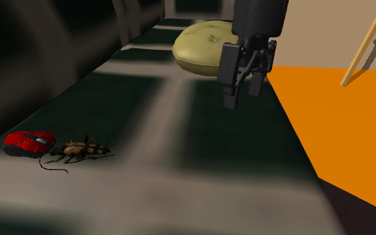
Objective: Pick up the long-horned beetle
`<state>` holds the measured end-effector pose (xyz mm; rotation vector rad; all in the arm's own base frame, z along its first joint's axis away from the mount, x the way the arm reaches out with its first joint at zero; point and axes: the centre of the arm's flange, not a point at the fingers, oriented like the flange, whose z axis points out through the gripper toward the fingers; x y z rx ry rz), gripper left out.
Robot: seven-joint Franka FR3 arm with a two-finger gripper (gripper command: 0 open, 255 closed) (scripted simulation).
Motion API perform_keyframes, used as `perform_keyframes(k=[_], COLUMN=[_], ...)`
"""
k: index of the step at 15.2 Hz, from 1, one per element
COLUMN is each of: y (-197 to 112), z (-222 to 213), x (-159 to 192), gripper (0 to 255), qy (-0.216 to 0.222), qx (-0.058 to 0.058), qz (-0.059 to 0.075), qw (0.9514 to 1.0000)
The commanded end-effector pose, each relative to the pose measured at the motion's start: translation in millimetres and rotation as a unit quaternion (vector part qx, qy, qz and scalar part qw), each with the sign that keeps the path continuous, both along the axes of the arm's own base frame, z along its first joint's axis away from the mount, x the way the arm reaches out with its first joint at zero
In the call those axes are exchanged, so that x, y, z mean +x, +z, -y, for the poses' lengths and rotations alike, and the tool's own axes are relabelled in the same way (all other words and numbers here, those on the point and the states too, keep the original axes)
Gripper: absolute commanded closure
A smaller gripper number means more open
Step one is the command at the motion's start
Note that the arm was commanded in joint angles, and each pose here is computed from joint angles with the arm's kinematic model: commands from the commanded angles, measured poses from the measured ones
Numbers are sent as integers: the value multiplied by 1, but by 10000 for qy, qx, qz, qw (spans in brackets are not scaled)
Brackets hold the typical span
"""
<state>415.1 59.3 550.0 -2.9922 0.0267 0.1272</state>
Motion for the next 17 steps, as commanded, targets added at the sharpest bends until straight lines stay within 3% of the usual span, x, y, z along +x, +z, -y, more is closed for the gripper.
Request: perform_keyframes(k=[1, 17], y=[-3, -28], z=[-19, -176], x=[21, 166], gripper=[0, 0], qy=[112, 981], qx=[16, 117], qz=[-8, -83], qw=[9999, 9951])
